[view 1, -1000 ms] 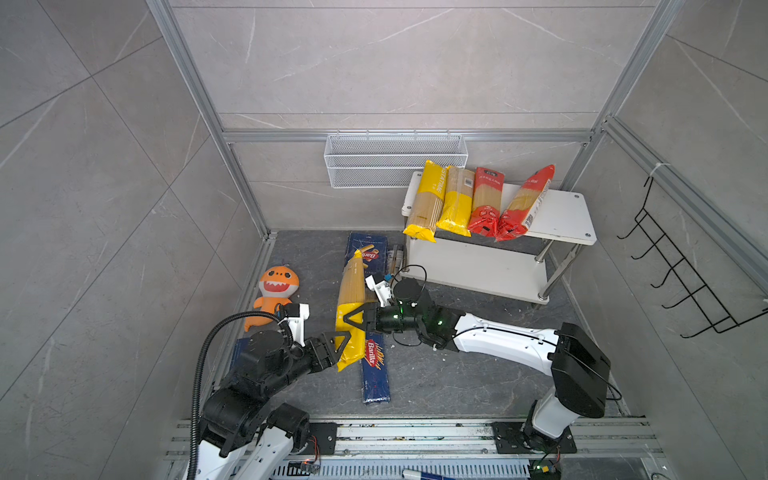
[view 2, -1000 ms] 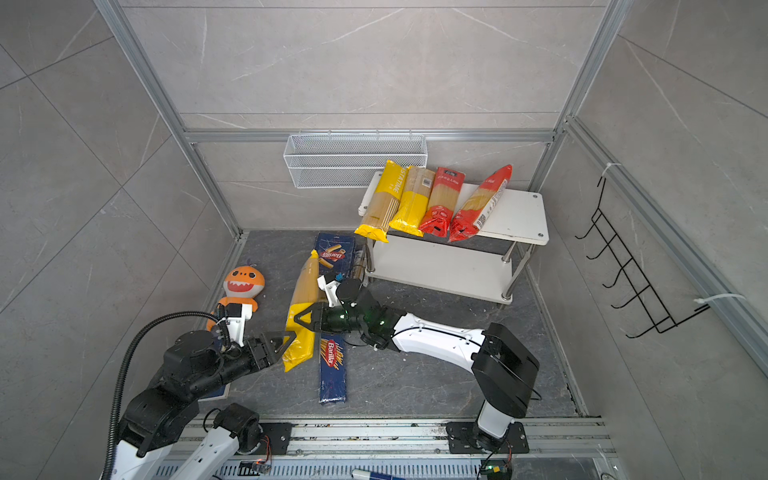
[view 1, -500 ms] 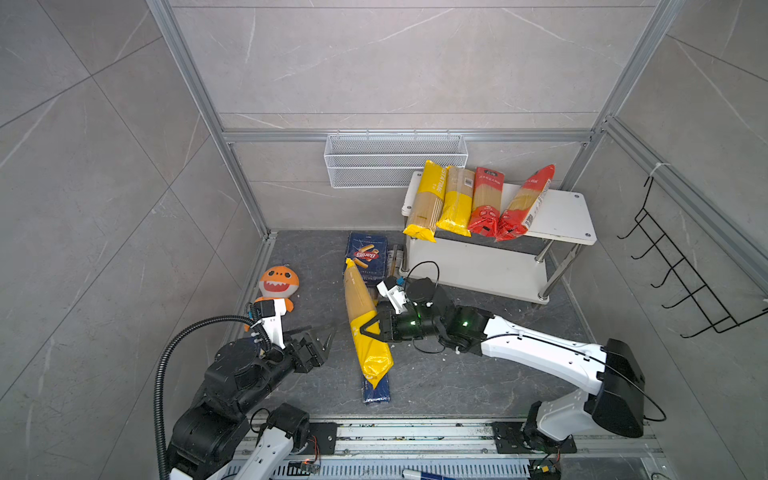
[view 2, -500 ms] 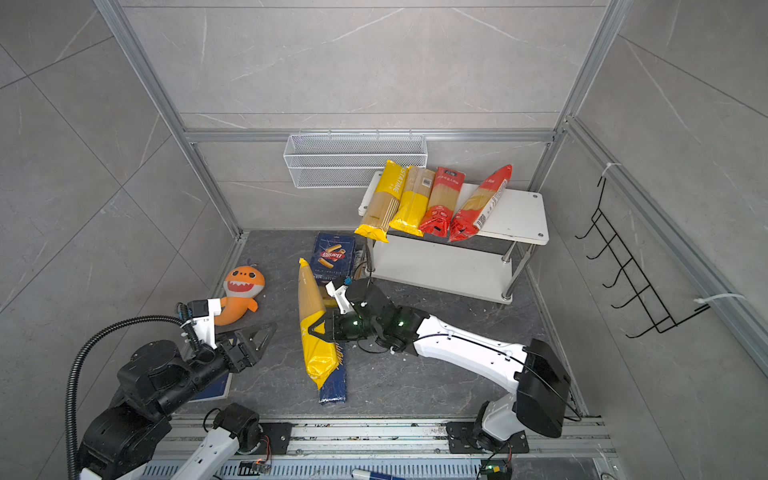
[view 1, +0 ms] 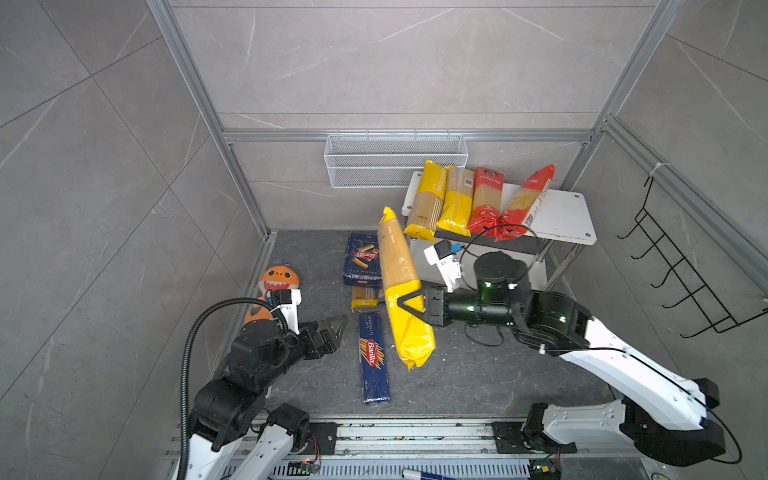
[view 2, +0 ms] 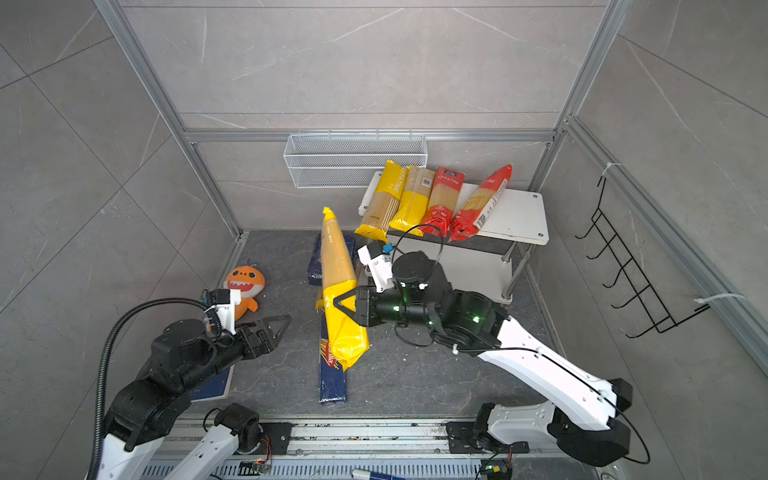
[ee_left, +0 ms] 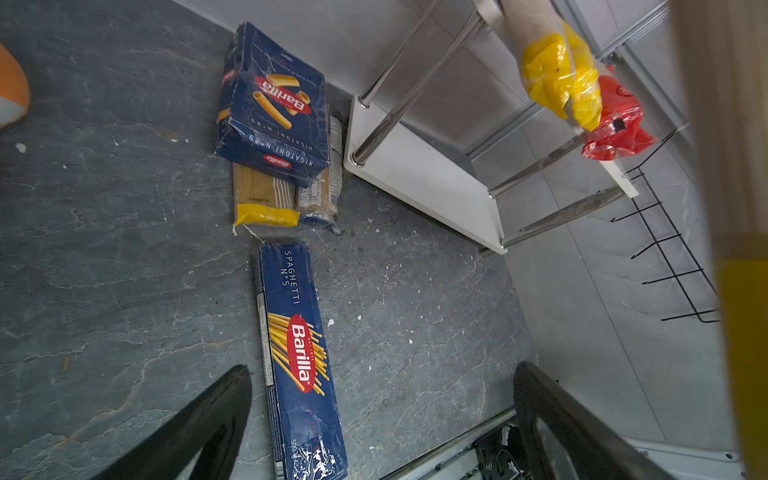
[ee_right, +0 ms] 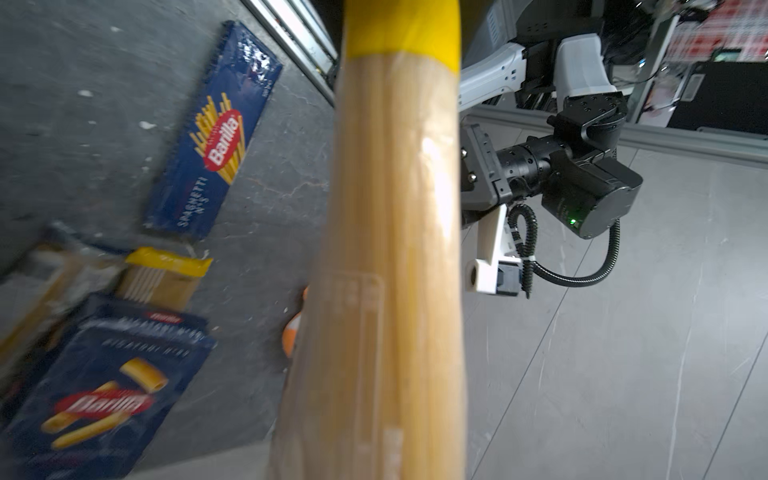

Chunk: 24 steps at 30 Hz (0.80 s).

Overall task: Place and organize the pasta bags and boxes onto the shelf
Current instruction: 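Carry the yellow bag to the shelf top with the right gripper while the left withdraws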

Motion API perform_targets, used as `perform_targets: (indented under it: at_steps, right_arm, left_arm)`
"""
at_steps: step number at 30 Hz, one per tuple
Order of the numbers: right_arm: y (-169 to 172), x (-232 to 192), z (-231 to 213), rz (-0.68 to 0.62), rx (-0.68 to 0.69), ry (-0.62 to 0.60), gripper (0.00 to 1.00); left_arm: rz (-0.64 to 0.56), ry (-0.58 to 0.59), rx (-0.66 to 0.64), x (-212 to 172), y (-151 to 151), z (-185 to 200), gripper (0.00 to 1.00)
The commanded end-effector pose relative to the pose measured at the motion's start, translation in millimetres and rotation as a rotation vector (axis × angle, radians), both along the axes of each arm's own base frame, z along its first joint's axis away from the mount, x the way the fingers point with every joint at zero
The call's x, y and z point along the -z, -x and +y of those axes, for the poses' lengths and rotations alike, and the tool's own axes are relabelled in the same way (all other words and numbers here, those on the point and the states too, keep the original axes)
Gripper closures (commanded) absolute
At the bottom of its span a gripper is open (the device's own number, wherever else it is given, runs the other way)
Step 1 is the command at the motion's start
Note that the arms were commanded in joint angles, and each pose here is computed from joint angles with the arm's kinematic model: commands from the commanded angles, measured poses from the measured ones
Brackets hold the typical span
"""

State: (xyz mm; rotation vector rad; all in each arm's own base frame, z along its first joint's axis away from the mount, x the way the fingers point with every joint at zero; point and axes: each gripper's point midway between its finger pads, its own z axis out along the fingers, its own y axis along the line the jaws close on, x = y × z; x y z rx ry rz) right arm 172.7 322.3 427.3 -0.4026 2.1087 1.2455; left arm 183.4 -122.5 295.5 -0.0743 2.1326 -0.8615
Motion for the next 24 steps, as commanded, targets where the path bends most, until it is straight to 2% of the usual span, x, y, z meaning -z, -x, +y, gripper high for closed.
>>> perform_targets:
  at_steps: [1,9,14,20,24]
  right_arm:
    - [-7,-54,-62,-0.199,0.168,0.037,0.90]
    - [-24,-112,-175,-0.387,0.570,0.203,0.87]
    - [-35,-132,-221,-0.456,0.775,0.345,0.85]
    - [-42,-149,-239,-0.496,0.860,0.378,0.83]
    - [-60,-131,-234,-0.411,0.845,0.394,0.82]
  left_arm:
    - [-0.022,0.011,0.078,-3,-17,-21,0.00]
    - [-0.026,0.027,0.129,-4,-51,-45,0.00]
    - [-0.012,0.035,0.171,0,-72,-62,0.00]
    - [0.000,0.045,0.215,4,-88,-77,0.00]
    - [0.005,0.052,0.234,6,-94,-83,0.00]
